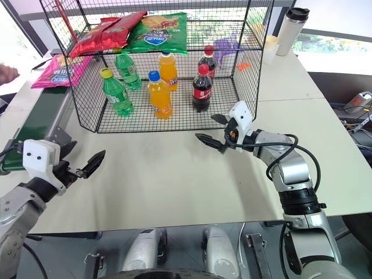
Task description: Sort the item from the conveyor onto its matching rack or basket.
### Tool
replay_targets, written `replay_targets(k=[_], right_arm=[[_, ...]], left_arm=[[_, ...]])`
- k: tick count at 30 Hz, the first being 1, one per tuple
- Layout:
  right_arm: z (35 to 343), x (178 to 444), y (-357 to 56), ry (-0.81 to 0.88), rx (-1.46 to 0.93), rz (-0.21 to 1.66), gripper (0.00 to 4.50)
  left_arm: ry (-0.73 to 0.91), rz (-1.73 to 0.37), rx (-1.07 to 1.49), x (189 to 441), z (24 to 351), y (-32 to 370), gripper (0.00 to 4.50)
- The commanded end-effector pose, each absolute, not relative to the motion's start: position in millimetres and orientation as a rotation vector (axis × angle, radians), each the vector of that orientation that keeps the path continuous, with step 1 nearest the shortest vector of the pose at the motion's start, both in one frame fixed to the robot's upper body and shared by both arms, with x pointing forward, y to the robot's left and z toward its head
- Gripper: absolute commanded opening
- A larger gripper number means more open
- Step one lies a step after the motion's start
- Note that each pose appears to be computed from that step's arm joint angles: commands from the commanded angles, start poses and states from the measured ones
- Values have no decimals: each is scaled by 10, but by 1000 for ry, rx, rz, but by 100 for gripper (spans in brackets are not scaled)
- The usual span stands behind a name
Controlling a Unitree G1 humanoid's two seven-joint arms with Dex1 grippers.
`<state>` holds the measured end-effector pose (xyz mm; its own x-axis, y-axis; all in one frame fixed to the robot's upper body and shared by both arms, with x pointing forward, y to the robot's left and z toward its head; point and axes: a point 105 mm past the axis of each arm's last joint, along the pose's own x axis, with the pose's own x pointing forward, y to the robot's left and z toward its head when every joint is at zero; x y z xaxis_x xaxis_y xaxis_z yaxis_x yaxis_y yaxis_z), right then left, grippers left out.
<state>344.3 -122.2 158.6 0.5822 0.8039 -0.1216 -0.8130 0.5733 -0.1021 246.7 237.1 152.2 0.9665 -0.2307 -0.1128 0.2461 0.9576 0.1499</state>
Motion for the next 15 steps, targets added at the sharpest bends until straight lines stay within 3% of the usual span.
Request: replay_targets(k=[1, 7, 10, 15], right_arm=[[1979, 3366, -1099, -48, -112, 1022, 450], [2426, 3180, -797, -131, -13, 1232, 450], [2537, 3110, -609, -164, -40, 1329, 450], [2601, 3092, -342, -220, -48, 1412, 450]], left_arm=[[56, -222, 275, 2392, 1713, 2452, 443], [117, -56, 703, 2122, 2083, 3044, 443], [196, -17, 967, 1943, 2156, 3254, 443], [320, -3, 1195, 1665, 2070, 3425, 443]])
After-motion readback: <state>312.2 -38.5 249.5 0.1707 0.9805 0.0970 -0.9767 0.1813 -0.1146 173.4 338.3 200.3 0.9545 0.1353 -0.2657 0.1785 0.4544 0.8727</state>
